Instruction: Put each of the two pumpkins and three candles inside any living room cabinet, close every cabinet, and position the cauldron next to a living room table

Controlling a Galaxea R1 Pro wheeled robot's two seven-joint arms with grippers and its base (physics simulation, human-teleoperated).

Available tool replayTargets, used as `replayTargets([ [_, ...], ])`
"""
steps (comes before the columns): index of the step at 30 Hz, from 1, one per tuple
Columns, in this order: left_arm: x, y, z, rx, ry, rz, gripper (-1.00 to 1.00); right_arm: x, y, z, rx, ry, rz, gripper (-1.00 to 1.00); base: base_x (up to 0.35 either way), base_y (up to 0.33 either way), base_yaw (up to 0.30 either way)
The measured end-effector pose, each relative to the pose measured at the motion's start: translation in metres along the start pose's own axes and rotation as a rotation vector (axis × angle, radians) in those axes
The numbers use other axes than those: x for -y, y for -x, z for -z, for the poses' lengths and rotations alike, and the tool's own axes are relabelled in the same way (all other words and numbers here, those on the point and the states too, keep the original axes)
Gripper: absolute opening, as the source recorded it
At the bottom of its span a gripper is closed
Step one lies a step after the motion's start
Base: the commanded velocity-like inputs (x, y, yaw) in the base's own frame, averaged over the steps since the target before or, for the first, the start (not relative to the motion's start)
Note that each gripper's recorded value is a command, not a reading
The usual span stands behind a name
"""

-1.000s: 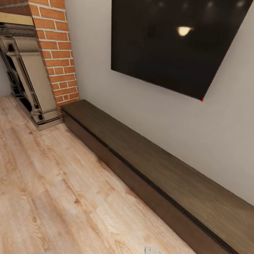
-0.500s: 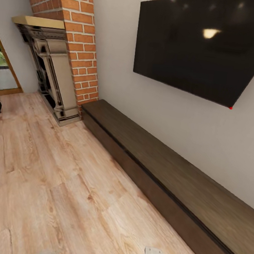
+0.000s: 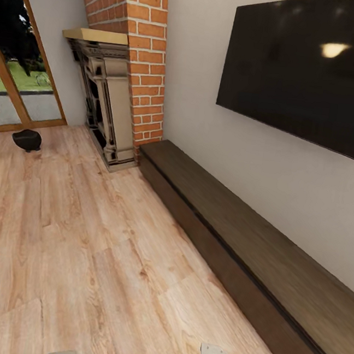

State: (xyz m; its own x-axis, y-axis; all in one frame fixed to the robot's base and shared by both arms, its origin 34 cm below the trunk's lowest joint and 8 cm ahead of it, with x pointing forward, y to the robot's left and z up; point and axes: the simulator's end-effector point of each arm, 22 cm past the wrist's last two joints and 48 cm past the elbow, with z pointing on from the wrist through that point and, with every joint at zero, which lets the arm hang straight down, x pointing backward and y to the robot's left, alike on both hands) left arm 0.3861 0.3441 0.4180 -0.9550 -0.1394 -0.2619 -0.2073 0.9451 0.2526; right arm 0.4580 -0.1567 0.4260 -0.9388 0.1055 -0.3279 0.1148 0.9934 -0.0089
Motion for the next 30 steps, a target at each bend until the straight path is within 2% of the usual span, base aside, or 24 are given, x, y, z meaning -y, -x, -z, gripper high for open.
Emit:
replayTargets([
  [30, 0.0036, -0.0013, 0.0006, -0.003, -0.006, 0.002, 1.00, -0.0039, -0.0004, 0.0007, -0.001, 0.005, -0.001, 1.00, 0.000, 0.000, 0.291],
])
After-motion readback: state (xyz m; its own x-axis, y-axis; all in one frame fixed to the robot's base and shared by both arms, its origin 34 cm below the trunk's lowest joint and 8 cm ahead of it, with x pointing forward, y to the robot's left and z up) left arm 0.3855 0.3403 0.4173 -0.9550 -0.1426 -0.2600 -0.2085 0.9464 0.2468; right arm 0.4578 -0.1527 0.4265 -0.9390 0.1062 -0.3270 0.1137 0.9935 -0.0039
